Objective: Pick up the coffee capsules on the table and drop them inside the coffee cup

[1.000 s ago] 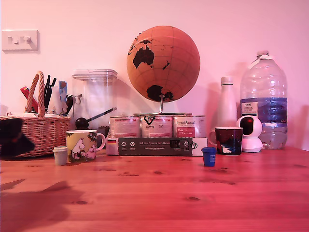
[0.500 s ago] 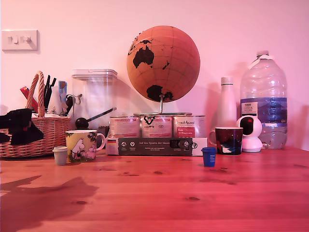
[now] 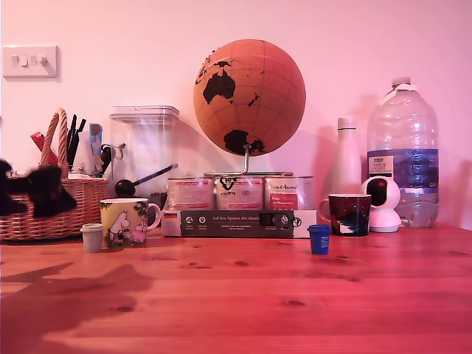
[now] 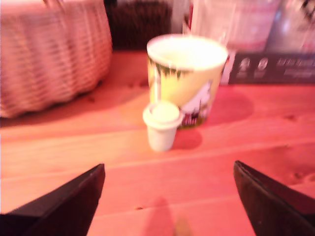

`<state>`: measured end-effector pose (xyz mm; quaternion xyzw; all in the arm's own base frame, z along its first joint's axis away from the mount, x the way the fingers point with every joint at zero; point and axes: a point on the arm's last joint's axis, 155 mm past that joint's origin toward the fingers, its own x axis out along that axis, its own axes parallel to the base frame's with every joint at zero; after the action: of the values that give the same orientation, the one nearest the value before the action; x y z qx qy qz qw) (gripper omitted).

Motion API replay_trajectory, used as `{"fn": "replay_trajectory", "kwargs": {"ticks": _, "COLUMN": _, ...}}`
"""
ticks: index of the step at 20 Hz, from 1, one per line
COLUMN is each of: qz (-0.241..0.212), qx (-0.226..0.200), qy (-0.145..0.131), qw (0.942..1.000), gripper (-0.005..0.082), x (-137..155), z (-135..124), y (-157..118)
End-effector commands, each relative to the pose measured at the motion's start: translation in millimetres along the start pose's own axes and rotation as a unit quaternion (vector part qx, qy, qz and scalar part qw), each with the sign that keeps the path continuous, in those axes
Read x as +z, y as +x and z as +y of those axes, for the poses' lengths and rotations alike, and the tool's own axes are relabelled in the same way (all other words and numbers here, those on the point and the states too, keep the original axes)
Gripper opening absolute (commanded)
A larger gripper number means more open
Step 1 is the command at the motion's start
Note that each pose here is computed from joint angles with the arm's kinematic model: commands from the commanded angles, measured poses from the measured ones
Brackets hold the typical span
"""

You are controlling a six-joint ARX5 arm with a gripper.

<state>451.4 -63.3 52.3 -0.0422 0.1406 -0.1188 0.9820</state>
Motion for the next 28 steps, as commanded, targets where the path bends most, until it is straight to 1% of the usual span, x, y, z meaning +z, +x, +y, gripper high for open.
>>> {"fn": "replay_trajectory", "kwargs": {"ticks": 1, "qz": -0.001, "qx": -0.005, "qy": 0.000, "qw": 1.0000, "gripper": 0.0760, "x": -1.6, "z": -1.1, "y": 9.5}}
{"fn": "replay_trajectory", "kwargs": {"ticks": 7, "qz": 0.010, "qx": -0.006, "qy": -0.002, "qw": 0.9999, "gripper": 0.0760, "x": -14.3, "z": 4.3, "y": 35.7}}
{"fn": "replay_trajectory", "kwargs": {"ticks": 12, "qz": 0.009, "qx": -0.008, "qy": -0.001, "qw": 0.9999, "gripper": 0.0760, "x": -16.5, "z": 5.0, "y": 51.5}}
{"fn": "replay_trajectory", "kwargs": {"ticks": 15, "qz": 0.029, "qx": -0.013, "qy": 0.000, "qw": 0.9995, "gripper": 0.0760, "x": -27.0, "z": 4.8, "y": 63.6}}
{"fn": "replay_trajectory", "kwargs": {"ticks": 19, "qz": 0.028, "qx": -0.015, "qy": 0.010, "qw": 0.9994, "gripper": 0.0759, "x": -22.8, "z": 4.5, "y": 70.8}}
{"fn": "replay_trajectory", "kwargs": {"ticks": 22, "qz": 0.041, "qx": -0.014, "qy": 0.007, "qw": 0.9990, "gripper": 0.0759, "x": -24.3, "z": 6.3, "y": 80.8}}
{"fn": "replay_trajectory", "kwargs": {"ticks": 24, "qz": 0.049, "qx": -0.015, "qy": 0.015, "qw": 0.9986, "gripper": 0.0759, "x": -24.2, "z": 6.2, "y": 85.8}}
{"fn": "replay_trajectory", "kwargs": {"ticks": 28, "qz": 0.059, "qx": -0.018, "qy": 0.014, "qw": 0.9980, "gripper": 0.0757, "x": -24.8, "z": 5.9, "y": 92.6}}
